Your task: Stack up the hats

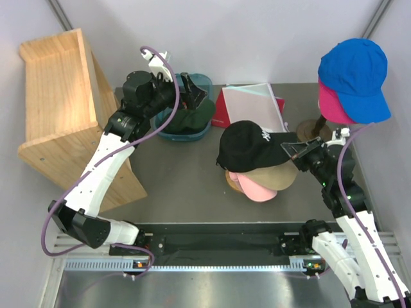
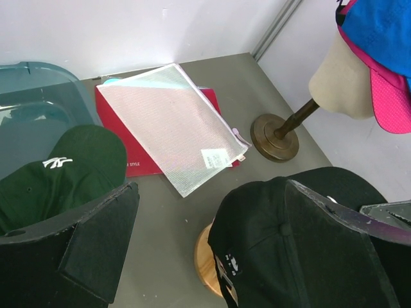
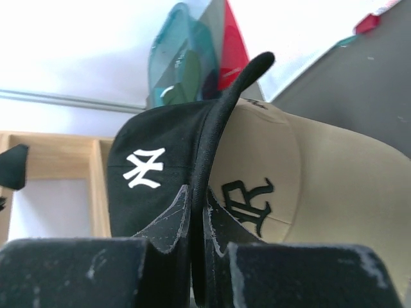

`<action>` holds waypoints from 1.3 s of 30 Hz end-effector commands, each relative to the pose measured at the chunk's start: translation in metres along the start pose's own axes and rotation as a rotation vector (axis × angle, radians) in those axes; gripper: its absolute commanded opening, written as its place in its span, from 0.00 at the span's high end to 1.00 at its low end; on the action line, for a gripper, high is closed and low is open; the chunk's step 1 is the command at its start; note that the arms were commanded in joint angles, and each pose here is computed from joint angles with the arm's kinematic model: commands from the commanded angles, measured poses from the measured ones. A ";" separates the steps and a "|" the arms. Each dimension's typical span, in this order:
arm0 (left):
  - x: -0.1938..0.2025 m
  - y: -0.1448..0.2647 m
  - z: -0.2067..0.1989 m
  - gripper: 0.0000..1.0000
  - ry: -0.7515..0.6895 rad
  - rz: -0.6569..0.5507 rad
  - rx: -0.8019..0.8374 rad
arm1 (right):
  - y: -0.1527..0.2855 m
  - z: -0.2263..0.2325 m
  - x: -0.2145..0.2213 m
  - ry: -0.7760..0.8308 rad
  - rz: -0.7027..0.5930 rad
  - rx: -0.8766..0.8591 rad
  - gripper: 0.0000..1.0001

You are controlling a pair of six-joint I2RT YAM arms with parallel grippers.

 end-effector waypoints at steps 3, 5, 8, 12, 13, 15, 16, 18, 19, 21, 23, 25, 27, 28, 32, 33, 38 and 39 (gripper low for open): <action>-0.012 0.003 -0.002 0.01 0.004 -0.072 0.021 | 0.007 -0.060 0.005 0.043 -0.017 0.353 1.00; -0.011 0.003 -0.001 0.01 0.006 -0.070 0.017 | 0.009 -0.069 0.007 0.038 -0.021 0.384 1.00; -0.009 0.001 0.000 0.01 0.011 -0.064 0.015 | 0.011 -0.085 0.008 0.043 -0.042 0.458 1.00; -0.005 -0.003 0.002 0.01 0.016 -0.051 0.013 | 0.006 -0.115 0.017 0.043 -0.011 0.547 1.00; -0.004 -0.003 0.002 0.01 0.018 -0.051 0.013 | 0.004 -0.118 0.018 0.045 -0.010 0.556 1.00; -0.004 -0.005 0.003 0.01 0.020 -0.048 0.014 | 0.002 -0.126 0.018 0.057 -0.014 0.594 1.00; -0.004 -0.006 0.003 0.01 0.022 -0.048 0.015 | 0.001 -0.127 0.017 0.063 -0.017 0.596 1.00; -0.003 -0.008 0.004 0.01 0.022 -0.044 0.011 | -0.002 -0.130 0.018 0.077 -0.006 0.603 1.00; -0.002 -0.008 0.005 0.01 0.022 -0.042 0.011 | -0.004 -0.130 0.019 0.077 0.000 0.601 1.00; -0.002 -0.009 0.006 0.01 0.021 -0.042 0.008 | -0.009 -0.129 0.020 0.087 0.020 0.575 1.00; -0.001 -0.009 0.007 0.01 0.021 -0.036 0.004 | -0.015 -0.126 0.021 0.104 0.035 0.545 1.00; 0.001 -0.011 0.008 0.01 0.022 -0.029 -0.004 | -0.020 -0.127 0.023 0.117 0.061 0.549 1.00; 0.005 -0.012 0.011 0.01 0.020 -0.016 -0.019 | -0.028 -0.125 0.025 0.128 0.085 0.542 1.00; 0.007 -0.012 0.012 0.01 0.021 -0.010 -0.027 | -0.030 -0.122 0.025 0.142 0.094 0.530 1.00; 0.023 -0.020 0.024 0.01 0.028 0.054 -0.080 | -0.042 -0.104 0.028 0.151 0.123 0.439 1.00; 0.028 -0.025 0.027 0.01 0.032 0.078 -0.092 | -0.045 -0.100 0.028 0.146 0.132 0.409 1.00; 0.049 -0.036 0.036 0.01 0.042 0.162 -0.128 | -0.054 -0.073 0.029 0.138 0.147 0.315 0.82; 0.055 -0.039 0.039 0.01 0.047 0.182 -0.134 | -0.057 -0.072 0.029 0.138 0.153 0.318 0.77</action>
Point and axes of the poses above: each gripper's point midway between its finger pads, its own y axis back along the fingers, its own z axis along the line the jaws close on, x = y × z, the point moved 9 cm from there along y, back along the fingers, and after that the axes turned 12 degrees about -y, right-handed, at the moved point
